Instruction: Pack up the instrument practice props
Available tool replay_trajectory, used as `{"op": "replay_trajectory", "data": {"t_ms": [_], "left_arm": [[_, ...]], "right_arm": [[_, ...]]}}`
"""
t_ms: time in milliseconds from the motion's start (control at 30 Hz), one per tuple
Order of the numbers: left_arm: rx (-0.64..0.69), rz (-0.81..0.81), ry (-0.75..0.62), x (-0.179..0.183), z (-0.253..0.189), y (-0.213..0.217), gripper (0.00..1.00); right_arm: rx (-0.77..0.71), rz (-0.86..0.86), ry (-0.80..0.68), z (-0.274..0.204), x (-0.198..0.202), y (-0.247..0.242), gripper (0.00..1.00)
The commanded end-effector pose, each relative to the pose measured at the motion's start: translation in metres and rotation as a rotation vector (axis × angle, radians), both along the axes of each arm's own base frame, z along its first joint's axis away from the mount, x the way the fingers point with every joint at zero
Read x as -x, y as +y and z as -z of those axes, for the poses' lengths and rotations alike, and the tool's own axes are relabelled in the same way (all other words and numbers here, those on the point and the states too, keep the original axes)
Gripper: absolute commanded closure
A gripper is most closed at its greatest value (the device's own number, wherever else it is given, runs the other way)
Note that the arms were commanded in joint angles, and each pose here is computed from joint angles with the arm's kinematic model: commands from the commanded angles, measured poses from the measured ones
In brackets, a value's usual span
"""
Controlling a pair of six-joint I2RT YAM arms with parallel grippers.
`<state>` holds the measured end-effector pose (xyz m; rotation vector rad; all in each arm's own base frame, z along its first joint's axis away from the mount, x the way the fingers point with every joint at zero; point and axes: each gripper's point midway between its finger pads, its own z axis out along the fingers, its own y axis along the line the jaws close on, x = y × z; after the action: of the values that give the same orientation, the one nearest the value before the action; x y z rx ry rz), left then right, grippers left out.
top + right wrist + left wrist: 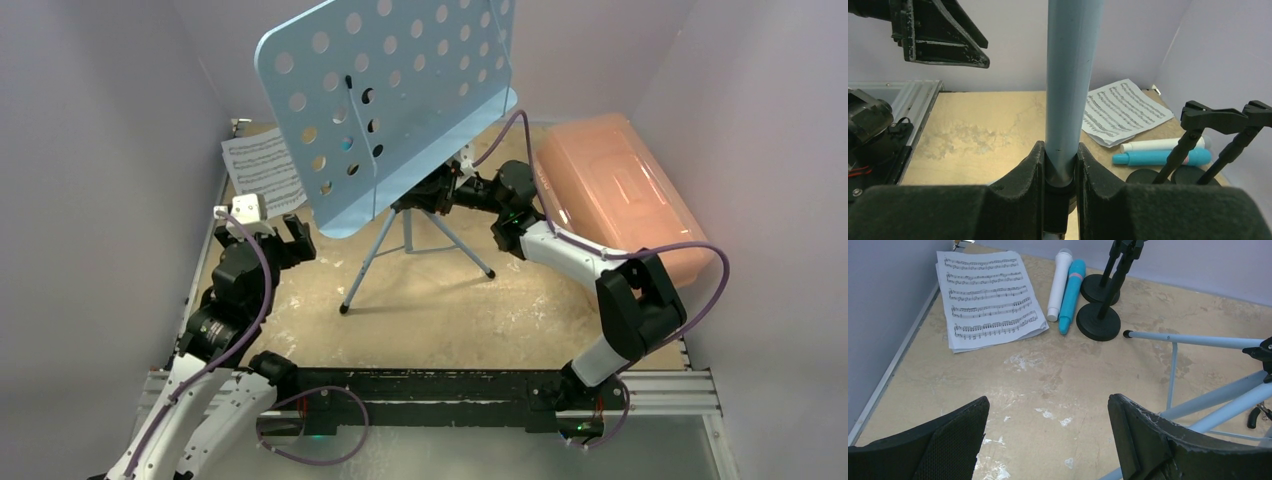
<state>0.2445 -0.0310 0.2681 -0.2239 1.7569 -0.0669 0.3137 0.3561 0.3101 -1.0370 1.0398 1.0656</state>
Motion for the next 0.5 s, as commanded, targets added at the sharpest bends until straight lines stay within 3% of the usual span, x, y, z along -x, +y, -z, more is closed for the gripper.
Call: {"op": "replay_trajectory", "data": {"t_ms": [0, 267, 367, 467], "left_arm": [[0.014, 0.027, -0.018, -0.009, -0.003, -0.005, 0.12], [0.035, 0.054, -0.004, -0.017, 0.002, -0.006, 0.12], [0.042, 0.058, -0.007, -0.018, 0.002, -0.006, 0.12], [0.047, 0.06, -0.008, -0.019, 0.002, -0.006, 0.12]], "right_arm": [[-0.099, 0.008, -0.217, -0.059, 0.009, -0.011, 0.88], [-0.135, 0.208, -0.137, -0.043, -0.017, -0.027, 0.62], [-0.181, 0.304, -0.111, -0.046, -0.026, -0.039, 0.47], [-0.22, 0.357, -0.076, -0.048, -0.024, -0.05, 0.4]]}}
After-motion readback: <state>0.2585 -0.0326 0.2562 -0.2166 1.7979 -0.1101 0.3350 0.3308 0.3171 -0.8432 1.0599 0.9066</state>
